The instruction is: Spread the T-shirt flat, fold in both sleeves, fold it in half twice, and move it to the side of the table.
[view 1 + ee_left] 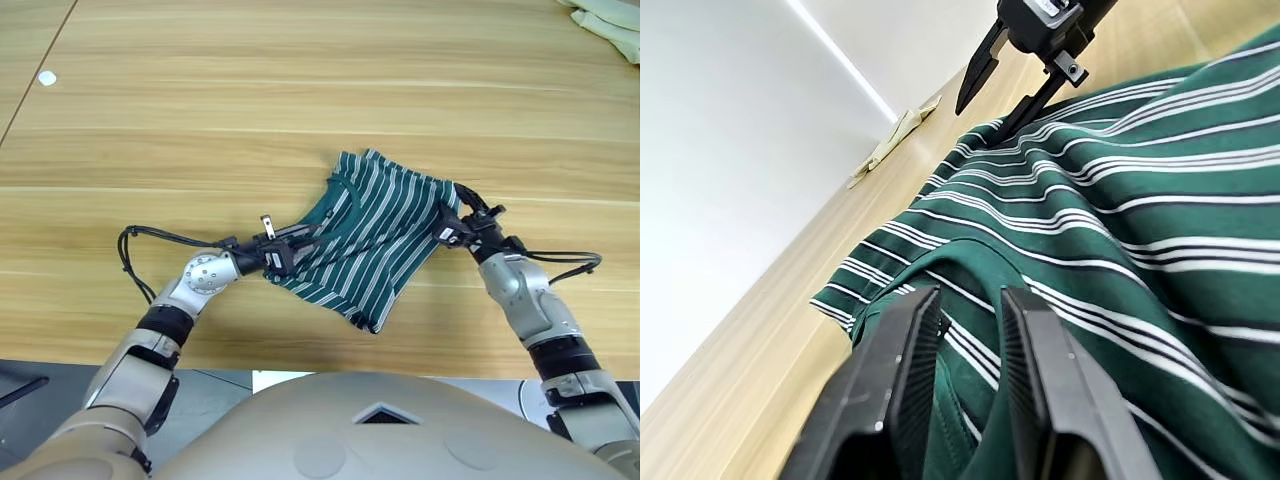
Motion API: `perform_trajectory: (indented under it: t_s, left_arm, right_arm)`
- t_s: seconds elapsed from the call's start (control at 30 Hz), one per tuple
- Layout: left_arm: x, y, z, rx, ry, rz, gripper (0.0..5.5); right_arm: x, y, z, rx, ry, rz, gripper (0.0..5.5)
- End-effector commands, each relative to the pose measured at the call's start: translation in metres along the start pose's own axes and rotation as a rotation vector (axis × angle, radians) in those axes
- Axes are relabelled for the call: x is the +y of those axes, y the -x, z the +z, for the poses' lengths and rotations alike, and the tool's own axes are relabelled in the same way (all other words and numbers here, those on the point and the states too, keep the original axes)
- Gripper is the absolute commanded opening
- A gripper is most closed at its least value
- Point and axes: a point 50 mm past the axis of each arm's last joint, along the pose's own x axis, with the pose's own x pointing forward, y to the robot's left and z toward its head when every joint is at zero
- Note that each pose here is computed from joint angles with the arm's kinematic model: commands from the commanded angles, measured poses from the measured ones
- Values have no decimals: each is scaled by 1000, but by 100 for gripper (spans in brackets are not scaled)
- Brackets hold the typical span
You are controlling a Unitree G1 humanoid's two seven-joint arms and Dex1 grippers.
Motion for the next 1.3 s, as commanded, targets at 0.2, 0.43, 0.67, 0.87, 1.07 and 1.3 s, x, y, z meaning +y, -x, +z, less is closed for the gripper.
perform_trajectory:
  t_s: [0.2,0.43,0.67,0.87,1.07,1.3]
  left_arm:
    - [-76,11,-18,151,182,-279,113]
    - [-62,-14,-1,8,154,-210,113]
    - [-49,6,41,-151,145,-88,113]
    - [-7,26,99,-384,108,50,113]
    - [84,-7,73,-255,-89,179,113]
    - [99,-55,-17,363,-312,-127,113]
  right_arm:
    - [-27,-8,4,-94,-120,-165,225]
    - [-74,18,84,-634,-589,-347,225]
    - [-51,20,73,-560,-417,-193,225]
    - [-24,44,63,-586,-184,130,225]
    - [-8,56,67,-622,-141,252,225]
    - [-12,44,76,-647,-165,156,225]
